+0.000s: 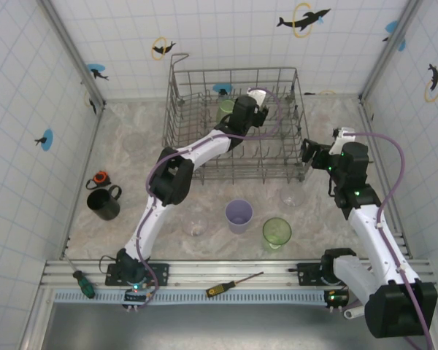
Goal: Load the cups into the dish rack
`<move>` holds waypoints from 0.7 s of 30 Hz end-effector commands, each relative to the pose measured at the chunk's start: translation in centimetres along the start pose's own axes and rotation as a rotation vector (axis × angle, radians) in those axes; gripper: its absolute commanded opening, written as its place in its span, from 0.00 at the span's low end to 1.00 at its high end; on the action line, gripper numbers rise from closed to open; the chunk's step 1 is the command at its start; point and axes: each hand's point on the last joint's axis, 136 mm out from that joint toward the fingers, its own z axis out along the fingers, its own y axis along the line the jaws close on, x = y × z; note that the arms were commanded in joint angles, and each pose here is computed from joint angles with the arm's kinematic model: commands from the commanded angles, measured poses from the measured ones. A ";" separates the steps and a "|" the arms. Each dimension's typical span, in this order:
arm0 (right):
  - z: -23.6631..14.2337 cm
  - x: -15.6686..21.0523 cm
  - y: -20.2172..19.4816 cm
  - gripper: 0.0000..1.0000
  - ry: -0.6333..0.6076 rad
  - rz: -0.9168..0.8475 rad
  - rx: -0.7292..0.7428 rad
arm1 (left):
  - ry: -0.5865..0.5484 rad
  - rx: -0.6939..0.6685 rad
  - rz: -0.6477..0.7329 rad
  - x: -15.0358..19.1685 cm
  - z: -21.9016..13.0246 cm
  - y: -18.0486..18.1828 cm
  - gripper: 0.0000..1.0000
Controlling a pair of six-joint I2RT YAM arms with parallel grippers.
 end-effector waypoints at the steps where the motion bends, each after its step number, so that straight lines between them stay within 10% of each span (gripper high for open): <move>1: 0.3 0.1 -0.1 1.00 -0.017 0.005 -0.009 | 0.050 -0.073 0.027 2.1 1.0 2.0 0.89; 21: -0.2 -1.1 1.2 1.00 0.021 0.020 -0.046 | -0.249 0.108 -0.171 -14.1 -10.6 0.8 0.98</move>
